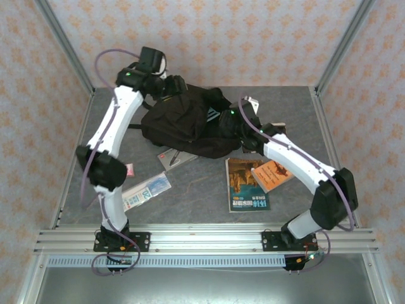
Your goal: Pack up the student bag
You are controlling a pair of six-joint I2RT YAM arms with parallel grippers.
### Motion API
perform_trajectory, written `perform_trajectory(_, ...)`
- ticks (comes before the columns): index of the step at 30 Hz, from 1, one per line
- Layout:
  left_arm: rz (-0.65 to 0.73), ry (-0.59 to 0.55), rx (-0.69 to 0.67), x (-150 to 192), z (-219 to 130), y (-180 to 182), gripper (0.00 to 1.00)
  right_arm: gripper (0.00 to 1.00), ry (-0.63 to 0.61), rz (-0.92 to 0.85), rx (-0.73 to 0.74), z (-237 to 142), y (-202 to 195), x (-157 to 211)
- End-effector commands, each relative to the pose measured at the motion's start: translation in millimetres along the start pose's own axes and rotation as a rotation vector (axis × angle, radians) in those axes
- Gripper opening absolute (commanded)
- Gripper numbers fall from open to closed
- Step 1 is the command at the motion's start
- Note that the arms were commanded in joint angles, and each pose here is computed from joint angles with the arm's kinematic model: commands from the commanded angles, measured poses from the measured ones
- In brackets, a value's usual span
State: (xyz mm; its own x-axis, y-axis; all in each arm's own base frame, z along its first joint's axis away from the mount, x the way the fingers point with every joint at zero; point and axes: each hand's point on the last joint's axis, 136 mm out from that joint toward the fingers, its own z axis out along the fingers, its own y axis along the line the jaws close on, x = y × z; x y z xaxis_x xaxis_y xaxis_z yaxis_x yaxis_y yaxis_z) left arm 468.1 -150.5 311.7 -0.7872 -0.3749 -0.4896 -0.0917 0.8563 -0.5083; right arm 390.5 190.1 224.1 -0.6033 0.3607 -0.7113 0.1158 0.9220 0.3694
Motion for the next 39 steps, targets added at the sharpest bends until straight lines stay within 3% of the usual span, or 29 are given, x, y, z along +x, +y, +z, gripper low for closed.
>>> perform_trajectory(1,-0.046,-0.139,-0.052,-4,-56,15,0.71,0.75,-0.043,-0.007,0.033,-22,-18,-1)
perform_trajectory(5,-0.148,-0.179,-0.188,24,-85,65,0.9,0.75,-0.038,-0.008,0.031,-32,-28,9)
perform_trajectory(9,-0.347,-0.207,-0.35,66,-104,140,1.0,0.75,-0.006,-0.016,0.017,-37,-34,24)
perform_trajectory(12,-0.483,-0.181,-0.567,105,-116,204,1.0,0.75,0.01,-0.022,0.012,-41,-38,30)
perform_trajectory(16,-0.634,-0.043,-0.799,154,-117,268,1.0,0.75,0.02,-0.031,0.003,-43,-42,37)
perform_trajectory(21,-0.78,0.143,-0.8,189,-83,303,1.0,0.75,0.028,-0.026,0.004,-42,-44,42)
perform_trajectory(24,-0.772,0.169,-0.857,195,-80,314,1.0,0.75,0.028,-0.027,0.004,-43,-45,43)
perform_trajectory(27,-0.868,0.194,-0.837,215,-67,318,1.0,0.75,0.017,-0.03,0.008,-44,-47,42)
perform_trajectory(32,-0.986,0.147,-0.773,221,-43,323,1.0,0.75,0.03,-0.031,-0.051,-44,-37,45)
perform_trajectory(39,-1.127,-0.031,-0.7,207,-32,330,1.0,0.74,0.041,-0.03,-0.087,-42,-33,51)
